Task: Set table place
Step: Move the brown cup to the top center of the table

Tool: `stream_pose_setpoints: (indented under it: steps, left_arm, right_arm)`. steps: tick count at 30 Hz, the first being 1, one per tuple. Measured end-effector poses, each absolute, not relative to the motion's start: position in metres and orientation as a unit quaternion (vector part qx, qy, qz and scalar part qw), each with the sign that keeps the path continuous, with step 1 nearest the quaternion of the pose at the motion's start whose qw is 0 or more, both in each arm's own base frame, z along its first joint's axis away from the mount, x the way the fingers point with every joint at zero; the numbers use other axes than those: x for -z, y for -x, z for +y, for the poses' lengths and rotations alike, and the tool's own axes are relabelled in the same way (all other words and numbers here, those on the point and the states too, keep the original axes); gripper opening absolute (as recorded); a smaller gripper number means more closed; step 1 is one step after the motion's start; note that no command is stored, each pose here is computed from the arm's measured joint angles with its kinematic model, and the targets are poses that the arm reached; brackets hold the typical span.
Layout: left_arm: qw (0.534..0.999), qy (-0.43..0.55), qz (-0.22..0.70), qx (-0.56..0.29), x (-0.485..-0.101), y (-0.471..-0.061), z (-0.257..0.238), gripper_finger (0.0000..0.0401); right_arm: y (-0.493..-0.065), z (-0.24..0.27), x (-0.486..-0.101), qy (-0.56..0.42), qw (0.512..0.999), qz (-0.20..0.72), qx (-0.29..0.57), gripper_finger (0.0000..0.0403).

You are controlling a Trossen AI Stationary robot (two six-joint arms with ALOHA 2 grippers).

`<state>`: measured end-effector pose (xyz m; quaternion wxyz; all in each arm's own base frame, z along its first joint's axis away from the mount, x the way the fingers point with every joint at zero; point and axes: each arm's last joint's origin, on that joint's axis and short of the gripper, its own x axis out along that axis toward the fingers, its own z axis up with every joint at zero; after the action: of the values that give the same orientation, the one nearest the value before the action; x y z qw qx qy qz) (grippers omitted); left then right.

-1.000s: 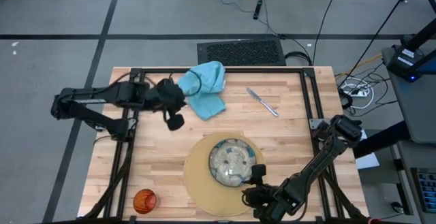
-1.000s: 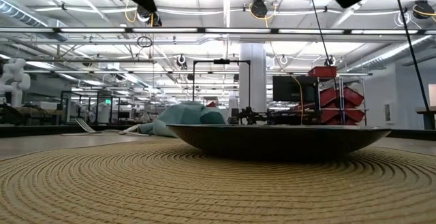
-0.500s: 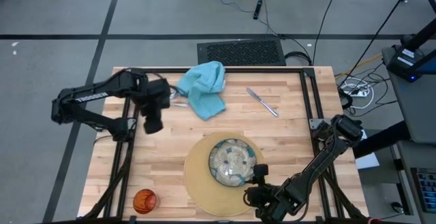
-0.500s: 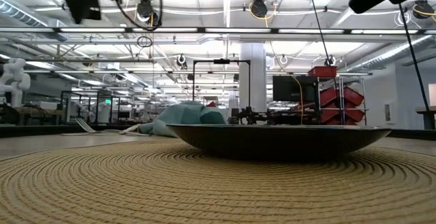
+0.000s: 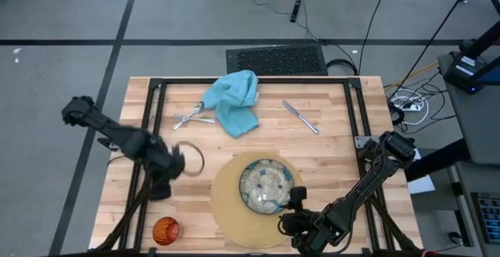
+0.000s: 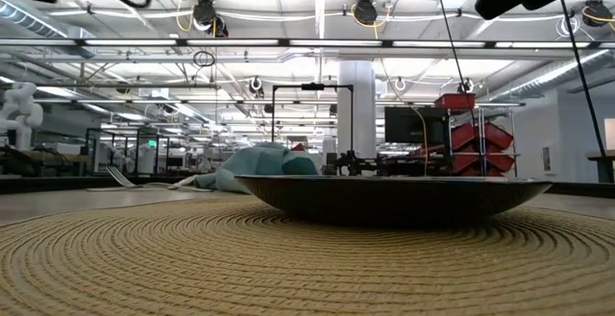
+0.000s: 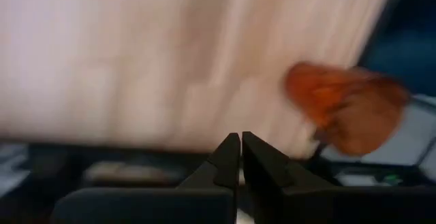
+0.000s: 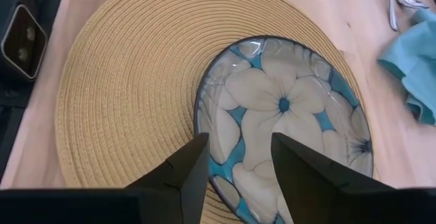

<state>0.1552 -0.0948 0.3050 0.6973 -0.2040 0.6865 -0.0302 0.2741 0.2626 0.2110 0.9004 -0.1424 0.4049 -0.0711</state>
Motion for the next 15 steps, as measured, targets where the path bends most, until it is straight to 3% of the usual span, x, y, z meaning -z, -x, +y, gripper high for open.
stream_pose_setpoints:
  steps: [3, 8, 11, 15]
  left_arm:
    - [0.720, 0.220, 0.656, 0.054, -0.297, -0.157, -0.119, 0.0002]
    - [0.717, 0.190, 0.670, 0.030, -0.282, -0.149, -0.147, 0.0008]
    - [0.721, 0.180, 0.668, 0.028, -0.277, -0.146, -0.162, 0.0042]
    - [0.729, 0.170, 0.663, 0.011, -0.272, -0.141, -0.172, 0.0119]
  right_arm:
    - [-0.274, 0.263, -0.211, 0.144, 0.900, 0.404, 0.071, 0.0148]
    - [-0.274, 0.262, -0.211, 0.144, 0.900, 0.404, 0.071, 0.0148]
    - [-0.275, 0.262, -0.211, 0.144, 0.900, 0.404, 0.071, 0.0148]
    - [-0.276, 0.261, -0.211, 0.143, 0.901, 0.404, 0.072, 0.0148]
